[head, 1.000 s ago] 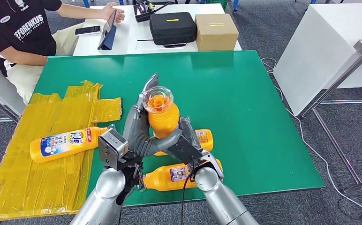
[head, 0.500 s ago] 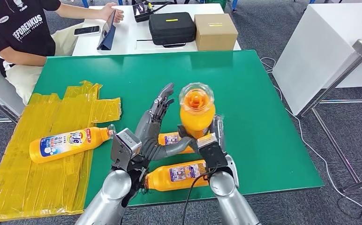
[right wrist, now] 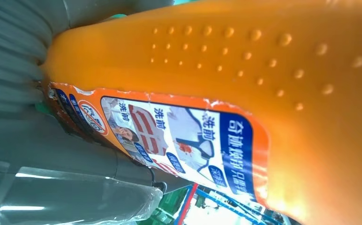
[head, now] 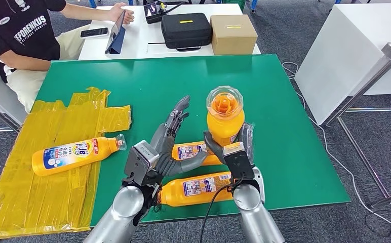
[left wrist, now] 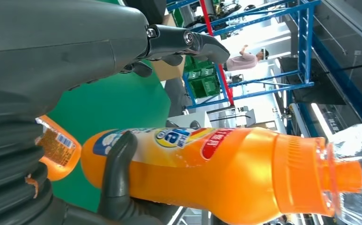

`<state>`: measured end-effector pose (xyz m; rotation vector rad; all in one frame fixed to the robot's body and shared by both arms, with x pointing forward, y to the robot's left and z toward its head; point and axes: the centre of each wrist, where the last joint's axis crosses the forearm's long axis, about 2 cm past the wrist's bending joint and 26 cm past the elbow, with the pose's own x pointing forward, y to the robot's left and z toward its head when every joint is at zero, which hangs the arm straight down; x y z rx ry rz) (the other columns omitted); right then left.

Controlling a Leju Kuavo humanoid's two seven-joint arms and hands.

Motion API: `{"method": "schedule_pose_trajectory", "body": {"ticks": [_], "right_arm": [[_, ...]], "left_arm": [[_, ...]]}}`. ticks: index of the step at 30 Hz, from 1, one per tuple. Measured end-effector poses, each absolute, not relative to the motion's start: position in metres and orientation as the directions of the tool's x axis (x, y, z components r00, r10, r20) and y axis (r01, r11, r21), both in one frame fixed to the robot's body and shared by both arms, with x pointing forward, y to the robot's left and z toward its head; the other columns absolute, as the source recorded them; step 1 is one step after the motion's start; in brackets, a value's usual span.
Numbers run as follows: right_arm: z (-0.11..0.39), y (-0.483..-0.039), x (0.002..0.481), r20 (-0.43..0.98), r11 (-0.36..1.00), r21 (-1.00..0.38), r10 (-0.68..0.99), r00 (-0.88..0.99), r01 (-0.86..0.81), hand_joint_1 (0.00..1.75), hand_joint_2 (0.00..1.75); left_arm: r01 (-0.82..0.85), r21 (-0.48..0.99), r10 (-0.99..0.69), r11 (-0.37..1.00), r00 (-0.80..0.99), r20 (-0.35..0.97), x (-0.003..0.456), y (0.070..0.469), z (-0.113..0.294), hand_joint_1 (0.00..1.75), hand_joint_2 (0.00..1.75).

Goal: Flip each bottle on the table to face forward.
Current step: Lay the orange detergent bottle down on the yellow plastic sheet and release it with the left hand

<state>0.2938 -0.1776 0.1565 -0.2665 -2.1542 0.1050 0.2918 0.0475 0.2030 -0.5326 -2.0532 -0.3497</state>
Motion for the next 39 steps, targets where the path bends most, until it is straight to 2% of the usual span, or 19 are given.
{"method": "schedule_pose_trajectory", "body": {"ticks": [8, 25, 39], "right_arm": [[0.153, -0.174, 0.292, 0.812, 0.975, -0.178, 0.22, -0.54, 0.13, 1.75, 1.75], [0.128, -0.109, 0.281, 0.823, 0.945, -0.295, 0.176, -0.541, -0.142, 1.75, 1.75], [0.12, -0.096, 0.284, 0.839, 0.926, -0.317, 0.172, -0.516, -0.205, 1.75, 1.75]], "left_arm": [[0.485, 0.032, 0.214, 0.874, -0.442, 0.871, 0.287, 0.049, 0.195, 0.0, 1.75], [0.442, 0.005, 0.222, 0.897, -0.459, 0.86, 0.281, 0.054, 0.193, 0.0, 1.75], [0.412, -0.03, 0.228, 0.911, -0.441, 0.868, 0.283, 0.064, 0.186, 0.0, 1.75]]}}
